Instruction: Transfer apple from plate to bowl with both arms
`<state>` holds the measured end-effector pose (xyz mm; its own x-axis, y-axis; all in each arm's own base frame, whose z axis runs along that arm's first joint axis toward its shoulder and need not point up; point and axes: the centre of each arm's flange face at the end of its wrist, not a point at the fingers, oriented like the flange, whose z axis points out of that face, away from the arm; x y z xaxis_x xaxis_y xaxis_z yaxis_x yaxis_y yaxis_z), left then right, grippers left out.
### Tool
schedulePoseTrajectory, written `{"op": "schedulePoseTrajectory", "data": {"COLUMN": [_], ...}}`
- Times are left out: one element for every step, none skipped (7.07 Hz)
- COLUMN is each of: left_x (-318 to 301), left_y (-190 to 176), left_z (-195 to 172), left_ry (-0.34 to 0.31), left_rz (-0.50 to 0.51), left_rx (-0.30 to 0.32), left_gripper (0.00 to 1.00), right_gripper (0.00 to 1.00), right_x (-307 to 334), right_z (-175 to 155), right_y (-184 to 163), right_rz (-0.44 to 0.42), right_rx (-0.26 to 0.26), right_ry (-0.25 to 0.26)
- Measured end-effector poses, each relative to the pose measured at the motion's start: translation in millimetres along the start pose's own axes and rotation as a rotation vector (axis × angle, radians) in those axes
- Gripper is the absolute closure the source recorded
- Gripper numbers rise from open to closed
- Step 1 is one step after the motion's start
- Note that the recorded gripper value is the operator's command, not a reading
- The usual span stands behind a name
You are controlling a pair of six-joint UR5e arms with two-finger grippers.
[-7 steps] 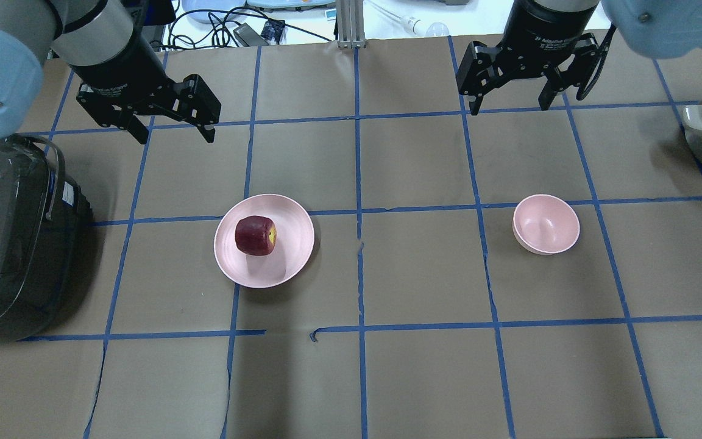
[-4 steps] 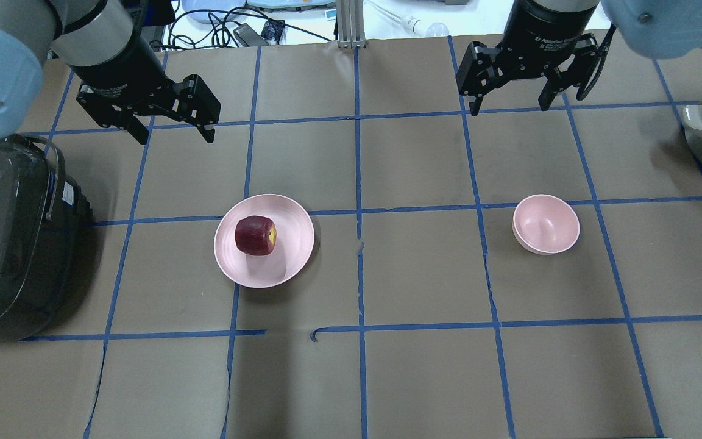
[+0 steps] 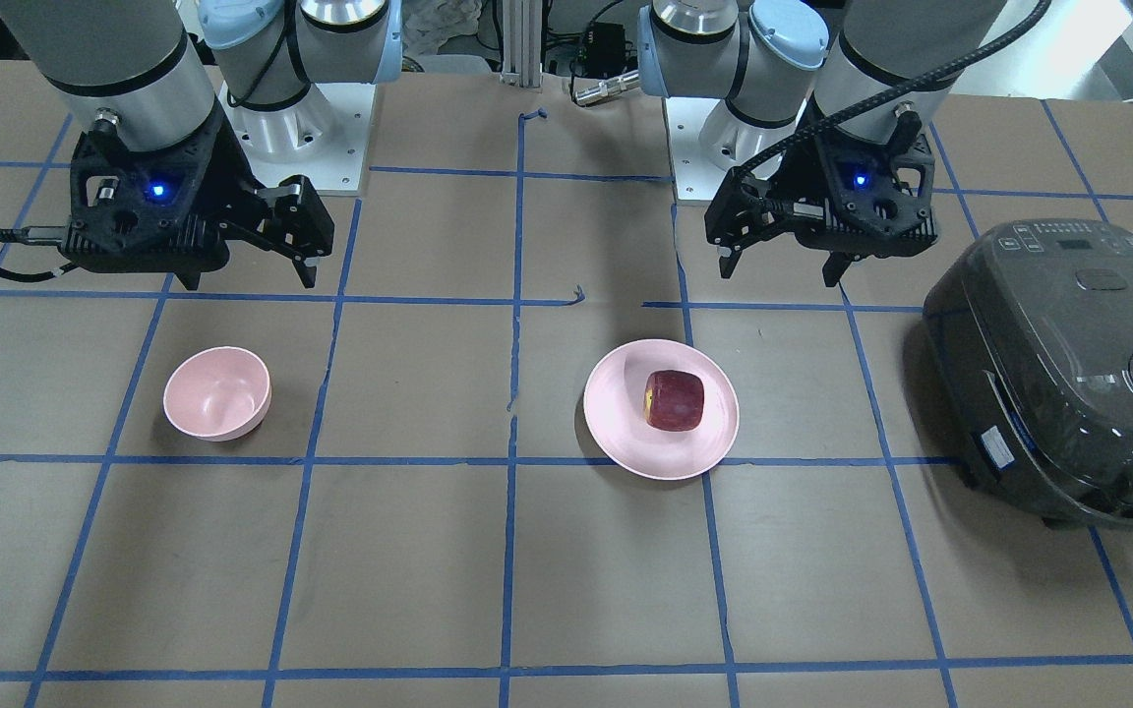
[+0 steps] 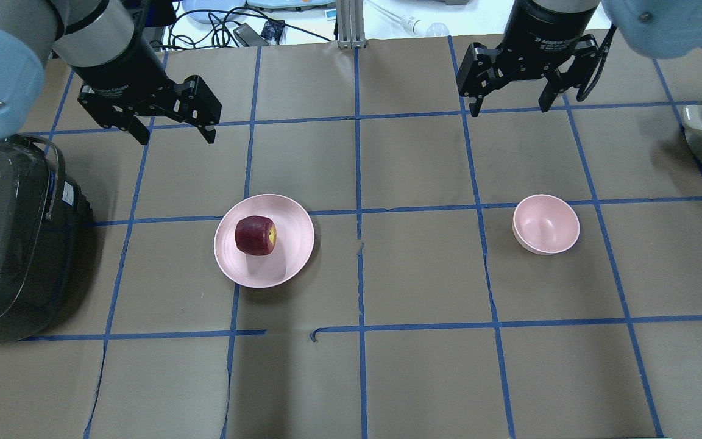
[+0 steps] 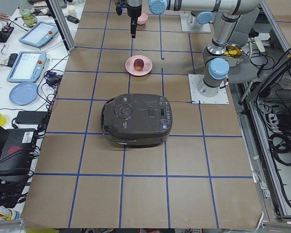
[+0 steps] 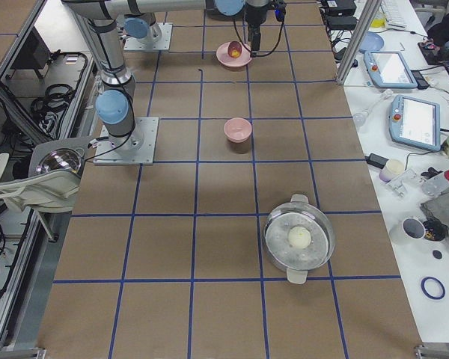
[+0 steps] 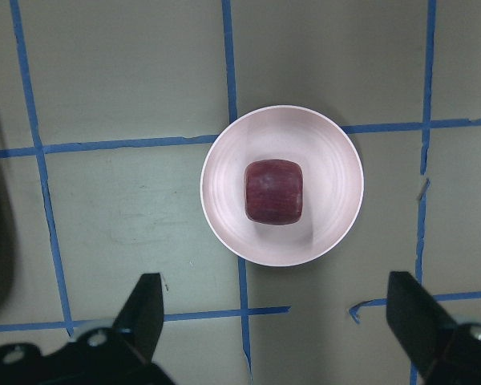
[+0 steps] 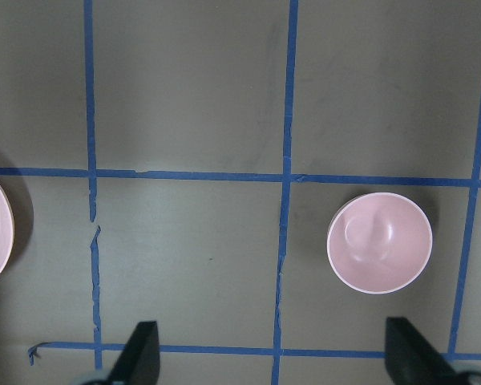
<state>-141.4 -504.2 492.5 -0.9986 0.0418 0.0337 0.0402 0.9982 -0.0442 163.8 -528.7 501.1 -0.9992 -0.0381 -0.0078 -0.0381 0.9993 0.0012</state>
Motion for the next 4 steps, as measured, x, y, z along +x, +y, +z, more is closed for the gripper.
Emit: {"op": "schedulePoseTrajectory", "data": {"left_x": [0.0, 0.1, 0.1, -0.3], "left_y": [-0.5, -1.4, -1.8, -1.8], "left_z": [0.8, 2.6, 3.4, 2.8], "left_ry": [0.002, 0.003, 0.003, -0.002], "left_rz": [-0.002, -0.005, -0.005, -0.001], "left_rx": [-0.002, -0.005, -0.006, -0.005], "left_gripper": [0.00, 0.00, 0.00, 0.00], "right_gripper": [0.00, 0.00, 0.00, 0.00], "right_x": [0.0, 0.0, 0.0, 0.0], "right_z": [-0.1, 0.0, 0.1, 0.1], "right_y": [0.3, 0.3, 0.3, 0.3], "right_rz": [0.000, 0.000, 0.000, 0.000], "right_rx": [-0.001, -0.002, -0.002, -0.002], "right_ry": [0.000, 0.000, 0.000, 0.000]}}
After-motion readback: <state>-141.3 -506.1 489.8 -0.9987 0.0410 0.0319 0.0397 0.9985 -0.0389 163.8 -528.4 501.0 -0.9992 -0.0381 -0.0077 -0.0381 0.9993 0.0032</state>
